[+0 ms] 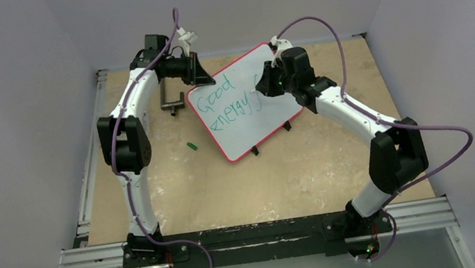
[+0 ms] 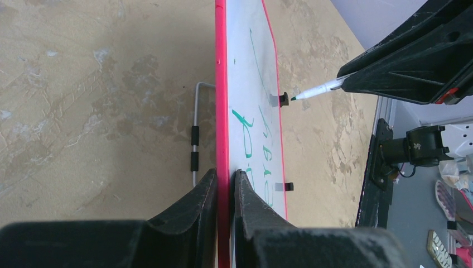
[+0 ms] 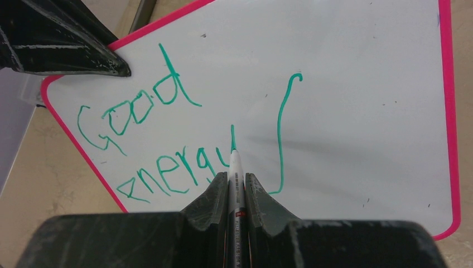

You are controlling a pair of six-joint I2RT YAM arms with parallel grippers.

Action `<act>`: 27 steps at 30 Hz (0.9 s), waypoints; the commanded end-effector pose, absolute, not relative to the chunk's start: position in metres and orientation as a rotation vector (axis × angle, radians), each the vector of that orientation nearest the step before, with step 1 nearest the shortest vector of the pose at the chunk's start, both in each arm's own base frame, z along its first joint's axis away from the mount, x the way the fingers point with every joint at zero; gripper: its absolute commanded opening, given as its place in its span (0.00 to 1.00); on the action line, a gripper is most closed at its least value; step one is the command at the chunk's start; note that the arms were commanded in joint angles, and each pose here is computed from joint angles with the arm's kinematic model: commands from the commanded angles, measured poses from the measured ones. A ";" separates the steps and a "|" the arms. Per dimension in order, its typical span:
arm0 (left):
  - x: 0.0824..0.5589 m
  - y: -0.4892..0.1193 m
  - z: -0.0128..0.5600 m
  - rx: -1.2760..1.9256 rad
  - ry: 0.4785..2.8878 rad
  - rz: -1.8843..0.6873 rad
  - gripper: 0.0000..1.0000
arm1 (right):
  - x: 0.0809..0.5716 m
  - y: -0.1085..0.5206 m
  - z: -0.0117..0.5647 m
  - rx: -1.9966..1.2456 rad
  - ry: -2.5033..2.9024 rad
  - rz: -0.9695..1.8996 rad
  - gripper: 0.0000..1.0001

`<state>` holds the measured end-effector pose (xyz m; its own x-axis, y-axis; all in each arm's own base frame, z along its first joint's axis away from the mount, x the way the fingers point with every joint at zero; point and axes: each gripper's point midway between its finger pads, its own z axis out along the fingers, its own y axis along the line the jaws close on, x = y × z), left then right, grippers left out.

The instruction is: Write a sentence on the whiteboard

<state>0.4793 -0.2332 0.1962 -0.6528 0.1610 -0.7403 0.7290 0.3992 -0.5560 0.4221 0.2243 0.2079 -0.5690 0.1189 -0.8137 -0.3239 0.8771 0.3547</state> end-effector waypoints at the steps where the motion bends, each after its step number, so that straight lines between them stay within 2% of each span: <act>1: 0.474 -0.239 0.233 0.870 1.921 -1.189 0.00 | 0.435 0.229 0.240 -0.131 2.011 0.608 0.00; 12: 0.474 -0.239 0.233 0.871 1.921 -1.189 0.00 | 0.448 0.223 0.206 -0.091 2.071 0.532 0.00; 27: 0.474 -0.239 0.233 0.871 1.921 -1.188 0.00 | 0.459 0.188 0.191 -0.016 2.102 0.374 0.00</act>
<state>0.4794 -0.2331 0.1960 -0.6528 0.1613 -0.7402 0.7288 0.4002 -0.5556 0.4491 0.2027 0.1798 -0.5741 0.1310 -0.8082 -0.1995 0.9350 0.2932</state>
